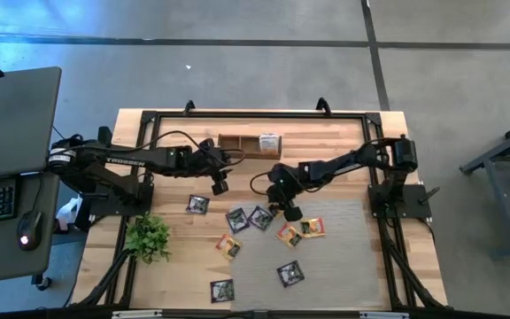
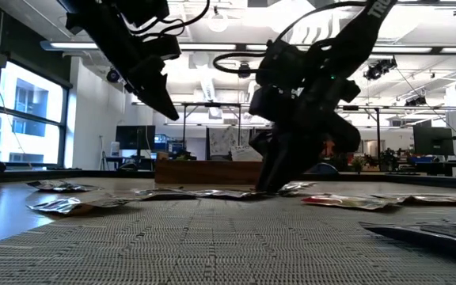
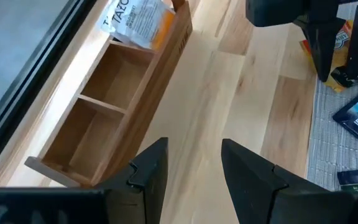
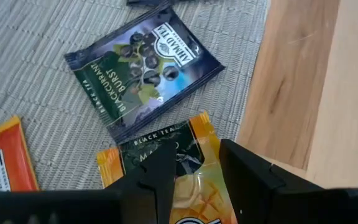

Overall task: Pick & Place Tea
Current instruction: Put the orange tea bag into the left section of the wooden organizer, then put the black tea bag into the middle section of the wooden organizer

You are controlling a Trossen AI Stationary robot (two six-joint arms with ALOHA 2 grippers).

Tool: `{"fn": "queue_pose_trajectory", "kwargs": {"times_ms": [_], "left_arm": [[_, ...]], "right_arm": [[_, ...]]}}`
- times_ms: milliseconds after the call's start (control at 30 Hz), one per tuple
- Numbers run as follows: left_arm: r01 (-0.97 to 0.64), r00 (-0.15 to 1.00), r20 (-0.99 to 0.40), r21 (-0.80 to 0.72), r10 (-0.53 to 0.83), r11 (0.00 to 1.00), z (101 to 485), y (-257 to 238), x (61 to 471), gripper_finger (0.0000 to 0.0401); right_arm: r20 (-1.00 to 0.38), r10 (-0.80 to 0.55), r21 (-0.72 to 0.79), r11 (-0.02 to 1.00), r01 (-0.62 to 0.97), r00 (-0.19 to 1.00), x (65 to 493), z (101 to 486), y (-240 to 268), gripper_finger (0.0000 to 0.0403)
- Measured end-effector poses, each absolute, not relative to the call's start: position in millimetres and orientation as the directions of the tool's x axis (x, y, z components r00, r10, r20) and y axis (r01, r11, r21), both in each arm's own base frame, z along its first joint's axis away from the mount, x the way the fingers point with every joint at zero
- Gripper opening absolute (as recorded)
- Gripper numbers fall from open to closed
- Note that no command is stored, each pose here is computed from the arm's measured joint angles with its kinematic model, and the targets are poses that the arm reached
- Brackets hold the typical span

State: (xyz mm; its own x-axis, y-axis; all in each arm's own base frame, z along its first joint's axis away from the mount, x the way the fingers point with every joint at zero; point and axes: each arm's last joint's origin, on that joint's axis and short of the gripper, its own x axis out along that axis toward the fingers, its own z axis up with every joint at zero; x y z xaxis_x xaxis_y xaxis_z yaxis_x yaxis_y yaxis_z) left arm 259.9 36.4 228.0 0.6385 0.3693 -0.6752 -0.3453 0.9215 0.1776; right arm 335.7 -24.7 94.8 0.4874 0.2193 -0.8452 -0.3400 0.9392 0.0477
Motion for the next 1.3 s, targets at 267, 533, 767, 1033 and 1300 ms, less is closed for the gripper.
{"fn": "queue_pose_trajectory", "kwargs": {"times_ms": [267,533,767,1033,1300], "left_arm": [[-0.333,0.639,-0.675,0.191,0.370,0.923,228,36,260,0.0147],[-0.303,0.649,-0.664,0.221,0.371,0.927,229,36,261,0.0147],[-0.318,0.644,-0.646,0.262,0.410,0.911,233,37,259,0.0147],[-0.316,0.635,-0.658,0.259,0.406,0.913,231,37,258,0.0147],[-0.327,0.646,-0.651,0.237,0.399,0.915,232,37,259,0.0147]], "right_arm": [[-0.832,0.271,0.125,0.942,-0.312,0.485,335,93,-29,0.0044],[-0.757,0.230,0.085,0.963,-0.257,0.611,331,139,-28,0.0014],[-0.527,-0.301,-0.251,0.949,0.193,0.795,342,185,-48,0.0006],[-0.594,-0.027,-0.157,0.984,-0.083,0.804,339,180,-46,0.0012],[-0.526,0.210,-0.001,0.969,-0.248,0.824,353,167,-25,0.0077]]}}
